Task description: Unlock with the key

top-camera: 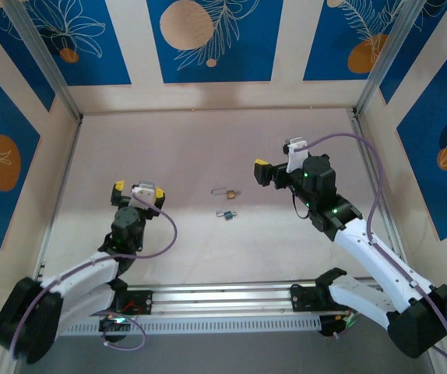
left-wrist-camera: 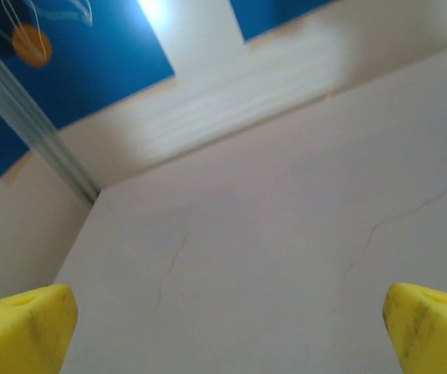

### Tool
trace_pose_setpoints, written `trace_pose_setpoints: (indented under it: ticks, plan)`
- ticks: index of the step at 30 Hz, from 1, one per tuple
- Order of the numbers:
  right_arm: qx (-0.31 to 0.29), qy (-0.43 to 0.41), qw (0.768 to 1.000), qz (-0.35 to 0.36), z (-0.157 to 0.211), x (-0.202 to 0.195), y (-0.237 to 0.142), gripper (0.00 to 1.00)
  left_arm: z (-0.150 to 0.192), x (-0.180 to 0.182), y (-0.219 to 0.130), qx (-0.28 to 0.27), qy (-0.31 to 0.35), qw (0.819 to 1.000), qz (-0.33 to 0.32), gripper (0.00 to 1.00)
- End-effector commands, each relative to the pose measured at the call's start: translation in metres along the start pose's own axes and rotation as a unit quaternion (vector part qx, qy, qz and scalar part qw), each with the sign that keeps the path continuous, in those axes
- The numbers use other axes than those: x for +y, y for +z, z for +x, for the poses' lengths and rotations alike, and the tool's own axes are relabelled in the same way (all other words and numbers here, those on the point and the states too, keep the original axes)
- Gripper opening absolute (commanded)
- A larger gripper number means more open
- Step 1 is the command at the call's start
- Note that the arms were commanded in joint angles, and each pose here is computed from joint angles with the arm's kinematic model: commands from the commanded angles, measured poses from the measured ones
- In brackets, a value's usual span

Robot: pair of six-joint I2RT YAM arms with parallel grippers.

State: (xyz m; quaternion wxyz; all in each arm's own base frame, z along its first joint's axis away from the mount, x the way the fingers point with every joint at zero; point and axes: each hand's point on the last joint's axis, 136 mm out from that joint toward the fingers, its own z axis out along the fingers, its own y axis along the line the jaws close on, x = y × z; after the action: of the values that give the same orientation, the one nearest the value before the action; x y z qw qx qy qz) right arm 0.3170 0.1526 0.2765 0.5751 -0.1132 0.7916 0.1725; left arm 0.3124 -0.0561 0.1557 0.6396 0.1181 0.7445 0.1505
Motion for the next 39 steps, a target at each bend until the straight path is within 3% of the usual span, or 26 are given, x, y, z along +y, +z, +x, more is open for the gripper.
trace_pose_setpoints:
  ticks: [1,7,14,17,19,27,35,39]
  plan:
    - [-0.02,-0.005,1.0,-0.023,-0.005,0.003,-0.004,0.99,-0.008,0.008,0.012,-0.036,-0.046,0.998,-0.023,1.0]
    - [-0.018,-0.006,1.0,-0.02,-0.002,-0.006,-0.007,0.99,0.019,0.015,0.036,-0.03,-0.059,0.996,-0.059,1.0]
    - [-0.021,-0.023,0.999,-0.017,-0.004,-0.011,-0.009,0.99,0.035,0.017,0.055,-0.006,-0.091,0.995,-0.036,1.0]
    - [-0.018,-0.025,0.999,-0.012,0.0,-0.014,-0.009,0.99,0.047,0.006,0.063,0.008,-0.098,0.995,0.011,1.0]
    - [-0.02,-0.024,0.999,-0.011,0.002,-0.016,-0.009,0.99,0.044,0.009,0.064,-0.002,-0.098,0.995,0.003,1.0]
    - [-0.024,-0.049,0.998,0.023,0.009,-0.038,-0.012,0.99,0.051,0.006,0.078,0.045,-0.098,0.994,0.013,1.0]
    - [-0.012,-0.162,0.986,0.022,0.063,-0.066,0.001,0.99,0.055,0.017,0.083,0.063,-0.106,0.992,-0.021,1.0]
    - [-0.058,-0.102,0.99,0.073,0.076,-0.099,0.003,0.99,0.055,0.018,0.084,0.063,-0.107,0.992,-0.021,1.0]
